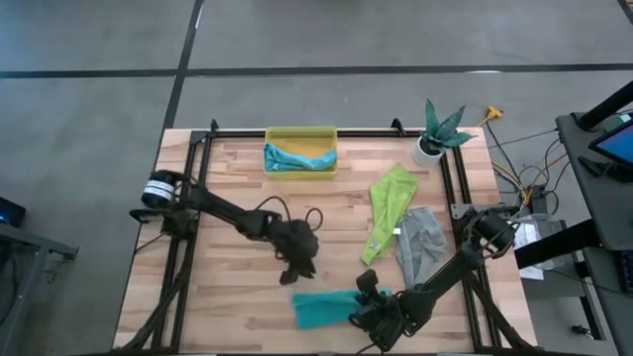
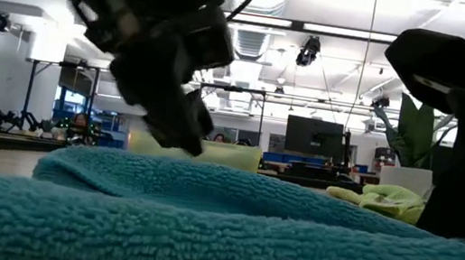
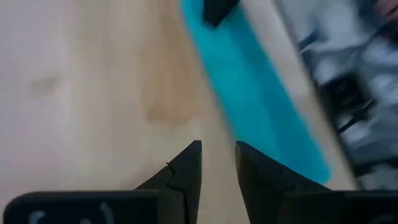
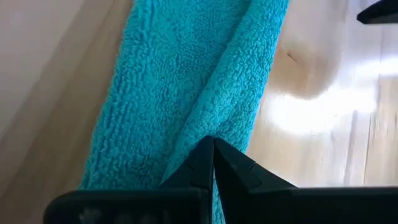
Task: Roll microfiber towels into tight, uniform cylinder then place into a basket
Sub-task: Roll the light blue towel
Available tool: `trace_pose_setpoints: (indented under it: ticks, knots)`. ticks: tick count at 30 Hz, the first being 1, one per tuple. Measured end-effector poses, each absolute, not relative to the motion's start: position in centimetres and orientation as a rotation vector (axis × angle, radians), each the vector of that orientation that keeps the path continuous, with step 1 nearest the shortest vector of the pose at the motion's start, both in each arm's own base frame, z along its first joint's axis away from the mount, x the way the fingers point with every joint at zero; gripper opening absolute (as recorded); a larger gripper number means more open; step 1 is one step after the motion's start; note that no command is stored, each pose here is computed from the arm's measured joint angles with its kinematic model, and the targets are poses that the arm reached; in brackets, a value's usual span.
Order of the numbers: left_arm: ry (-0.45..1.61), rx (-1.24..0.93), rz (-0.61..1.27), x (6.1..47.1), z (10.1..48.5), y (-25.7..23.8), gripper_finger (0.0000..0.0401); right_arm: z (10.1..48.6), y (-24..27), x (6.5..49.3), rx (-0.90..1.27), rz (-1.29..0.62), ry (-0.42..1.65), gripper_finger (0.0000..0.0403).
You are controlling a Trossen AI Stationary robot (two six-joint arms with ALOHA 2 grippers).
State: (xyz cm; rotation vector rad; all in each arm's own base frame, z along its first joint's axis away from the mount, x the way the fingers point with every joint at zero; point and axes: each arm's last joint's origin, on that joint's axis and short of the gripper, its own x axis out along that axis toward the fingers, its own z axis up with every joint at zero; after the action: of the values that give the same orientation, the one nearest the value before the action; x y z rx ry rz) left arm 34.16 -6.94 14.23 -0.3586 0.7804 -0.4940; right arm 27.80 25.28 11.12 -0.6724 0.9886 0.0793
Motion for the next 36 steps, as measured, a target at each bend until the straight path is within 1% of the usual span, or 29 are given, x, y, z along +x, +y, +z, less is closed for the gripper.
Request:
trace_pose_setpoints:
  ticks: [2,6,8,13,18,25,30,34,36]
  knots:
    - [0.782,-0.410,-0.510,34.9,13.5,-7.1,0.0082,10.9,25.2,27.8,-0.699,0.062,0.989,0.0009]
    - [0.863,-0.500,-0.527,36.3,11.9,-8.1,0.0082,9.6,25.1,27.7,-0.795,0.016,0.998,0.0008]
    - [0.900,-0.514,-0.521,37.0,11.1,-8.5,0.0082,9.2,25.3,27.8,-0.829,0.004,1.004,0.0008]
    - [0.991,-0.537,-0.496,37.7,10.4,-8.8,0.0082,9.0,25.7,28.2,-0.872,-0.011,1.019,0.0009]
    - [0.992,-0.548,-0.510,37.9,11.3,-9.3,0.0082,9.6,26.0,28.5,-0.879,-0.045,1.035,0.0009]
    - [1.022,-0.611,-0.639,37.8,12.0,-10.9,0.0082,10.0,26.0,28.5,-0.857,-0.074,1.045,0.0009]
    - [1.026,-0.631,-0.689,37.9,12.2,-10.9,0.0082,9.7,25.9,28.4,-0.854,-0.079,1.051,0.0009]
    - [1.002,-0.642,-0.702,38.3,12.5,-10.4,0.0082,9.6,25.9,28.4,-0.840,-0.073,1.064,0.0008]
    - [0.976,-0.652,-0.740,38.5,12.8,-10.4,0.0083,9.6,25.8,28.4,-0.834,-0.076,1.064,0.0009]
